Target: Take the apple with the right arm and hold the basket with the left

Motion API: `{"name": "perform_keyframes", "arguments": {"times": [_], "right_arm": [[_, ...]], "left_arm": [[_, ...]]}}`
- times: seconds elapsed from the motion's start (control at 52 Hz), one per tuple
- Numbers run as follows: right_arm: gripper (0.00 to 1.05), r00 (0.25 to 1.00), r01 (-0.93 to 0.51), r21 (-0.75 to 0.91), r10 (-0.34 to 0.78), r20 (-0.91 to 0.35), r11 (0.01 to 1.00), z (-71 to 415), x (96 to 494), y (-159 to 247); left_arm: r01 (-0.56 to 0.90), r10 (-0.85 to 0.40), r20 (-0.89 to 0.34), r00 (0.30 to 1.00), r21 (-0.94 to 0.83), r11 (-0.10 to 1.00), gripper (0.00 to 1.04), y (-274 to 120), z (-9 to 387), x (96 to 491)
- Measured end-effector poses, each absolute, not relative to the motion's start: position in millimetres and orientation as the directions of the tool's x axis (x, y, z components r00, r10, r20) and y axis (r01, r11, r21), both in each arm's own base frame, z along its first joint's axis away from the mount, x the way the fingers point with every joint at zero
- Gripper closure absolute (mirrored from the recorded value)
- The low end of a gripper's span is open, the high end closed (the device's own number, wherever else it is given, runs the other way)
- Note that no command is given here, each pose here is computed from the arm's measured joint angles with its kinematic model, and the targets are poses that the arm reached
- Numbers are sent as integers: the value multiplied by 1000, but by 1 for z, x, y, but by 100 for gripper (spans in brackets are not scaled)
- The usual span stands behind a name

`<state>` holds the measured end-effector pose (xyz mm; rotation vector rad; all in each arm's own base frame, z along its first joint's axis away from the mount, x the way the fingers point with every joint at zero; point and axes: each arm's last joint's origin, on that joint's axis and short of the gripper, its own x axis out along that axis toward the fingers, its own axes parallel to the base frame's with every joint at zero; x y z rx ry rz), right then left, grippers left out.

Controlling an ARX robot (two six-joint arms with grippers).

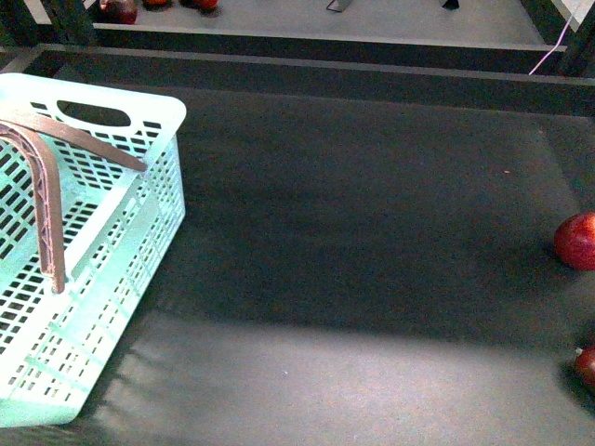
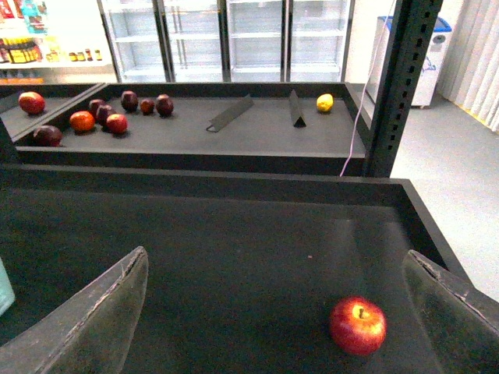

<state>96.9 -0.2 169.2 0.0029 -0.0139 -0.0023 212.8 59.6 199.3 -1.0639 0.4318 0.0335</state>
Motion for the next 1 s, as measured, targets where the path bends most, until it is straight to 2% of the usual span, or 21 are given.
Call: {"name": "perform_keyframes", "arguments": {"times": [0.077, 0.231, 0.385, 0.827, 0.923, 1.0], "right_arm": [[9, 1000, 2, 3, -2, 14, 1000, 169, 97, 0], [9, 1000, 2, 3, -2, 14, 1000, 169, 97, 0], [9, 1000, 2, 3, -2, 14, 1000, 169, 97, 0], [9, 1000, 2, 3, -2, 14, 1000, 169, 97, 0], [9, 1000, 2, 3, -2, 14, 1000, 169, 97, 0], [9, 1000, 2, 3, -2, 14, 1000, 169, 97, 0]], "left_arm": [[-289, -187, -393, 900, -861, 418, 7, 62, 187, 245], [-370, -169, -442, 881, -866, 336, 7, 62, 171, 278], [-438, -158, -501, 851, -842, 315, 7, 57, 154, 308], [-524, -135, -573, 808, -805, 279, 7, 54, 126, 340], [-528, -132, -577, 806, -802, 278, 18, 55, 124, 343], [-539, -130, -587, 799, -796, 277, 32, 55, 123, 345]]}}
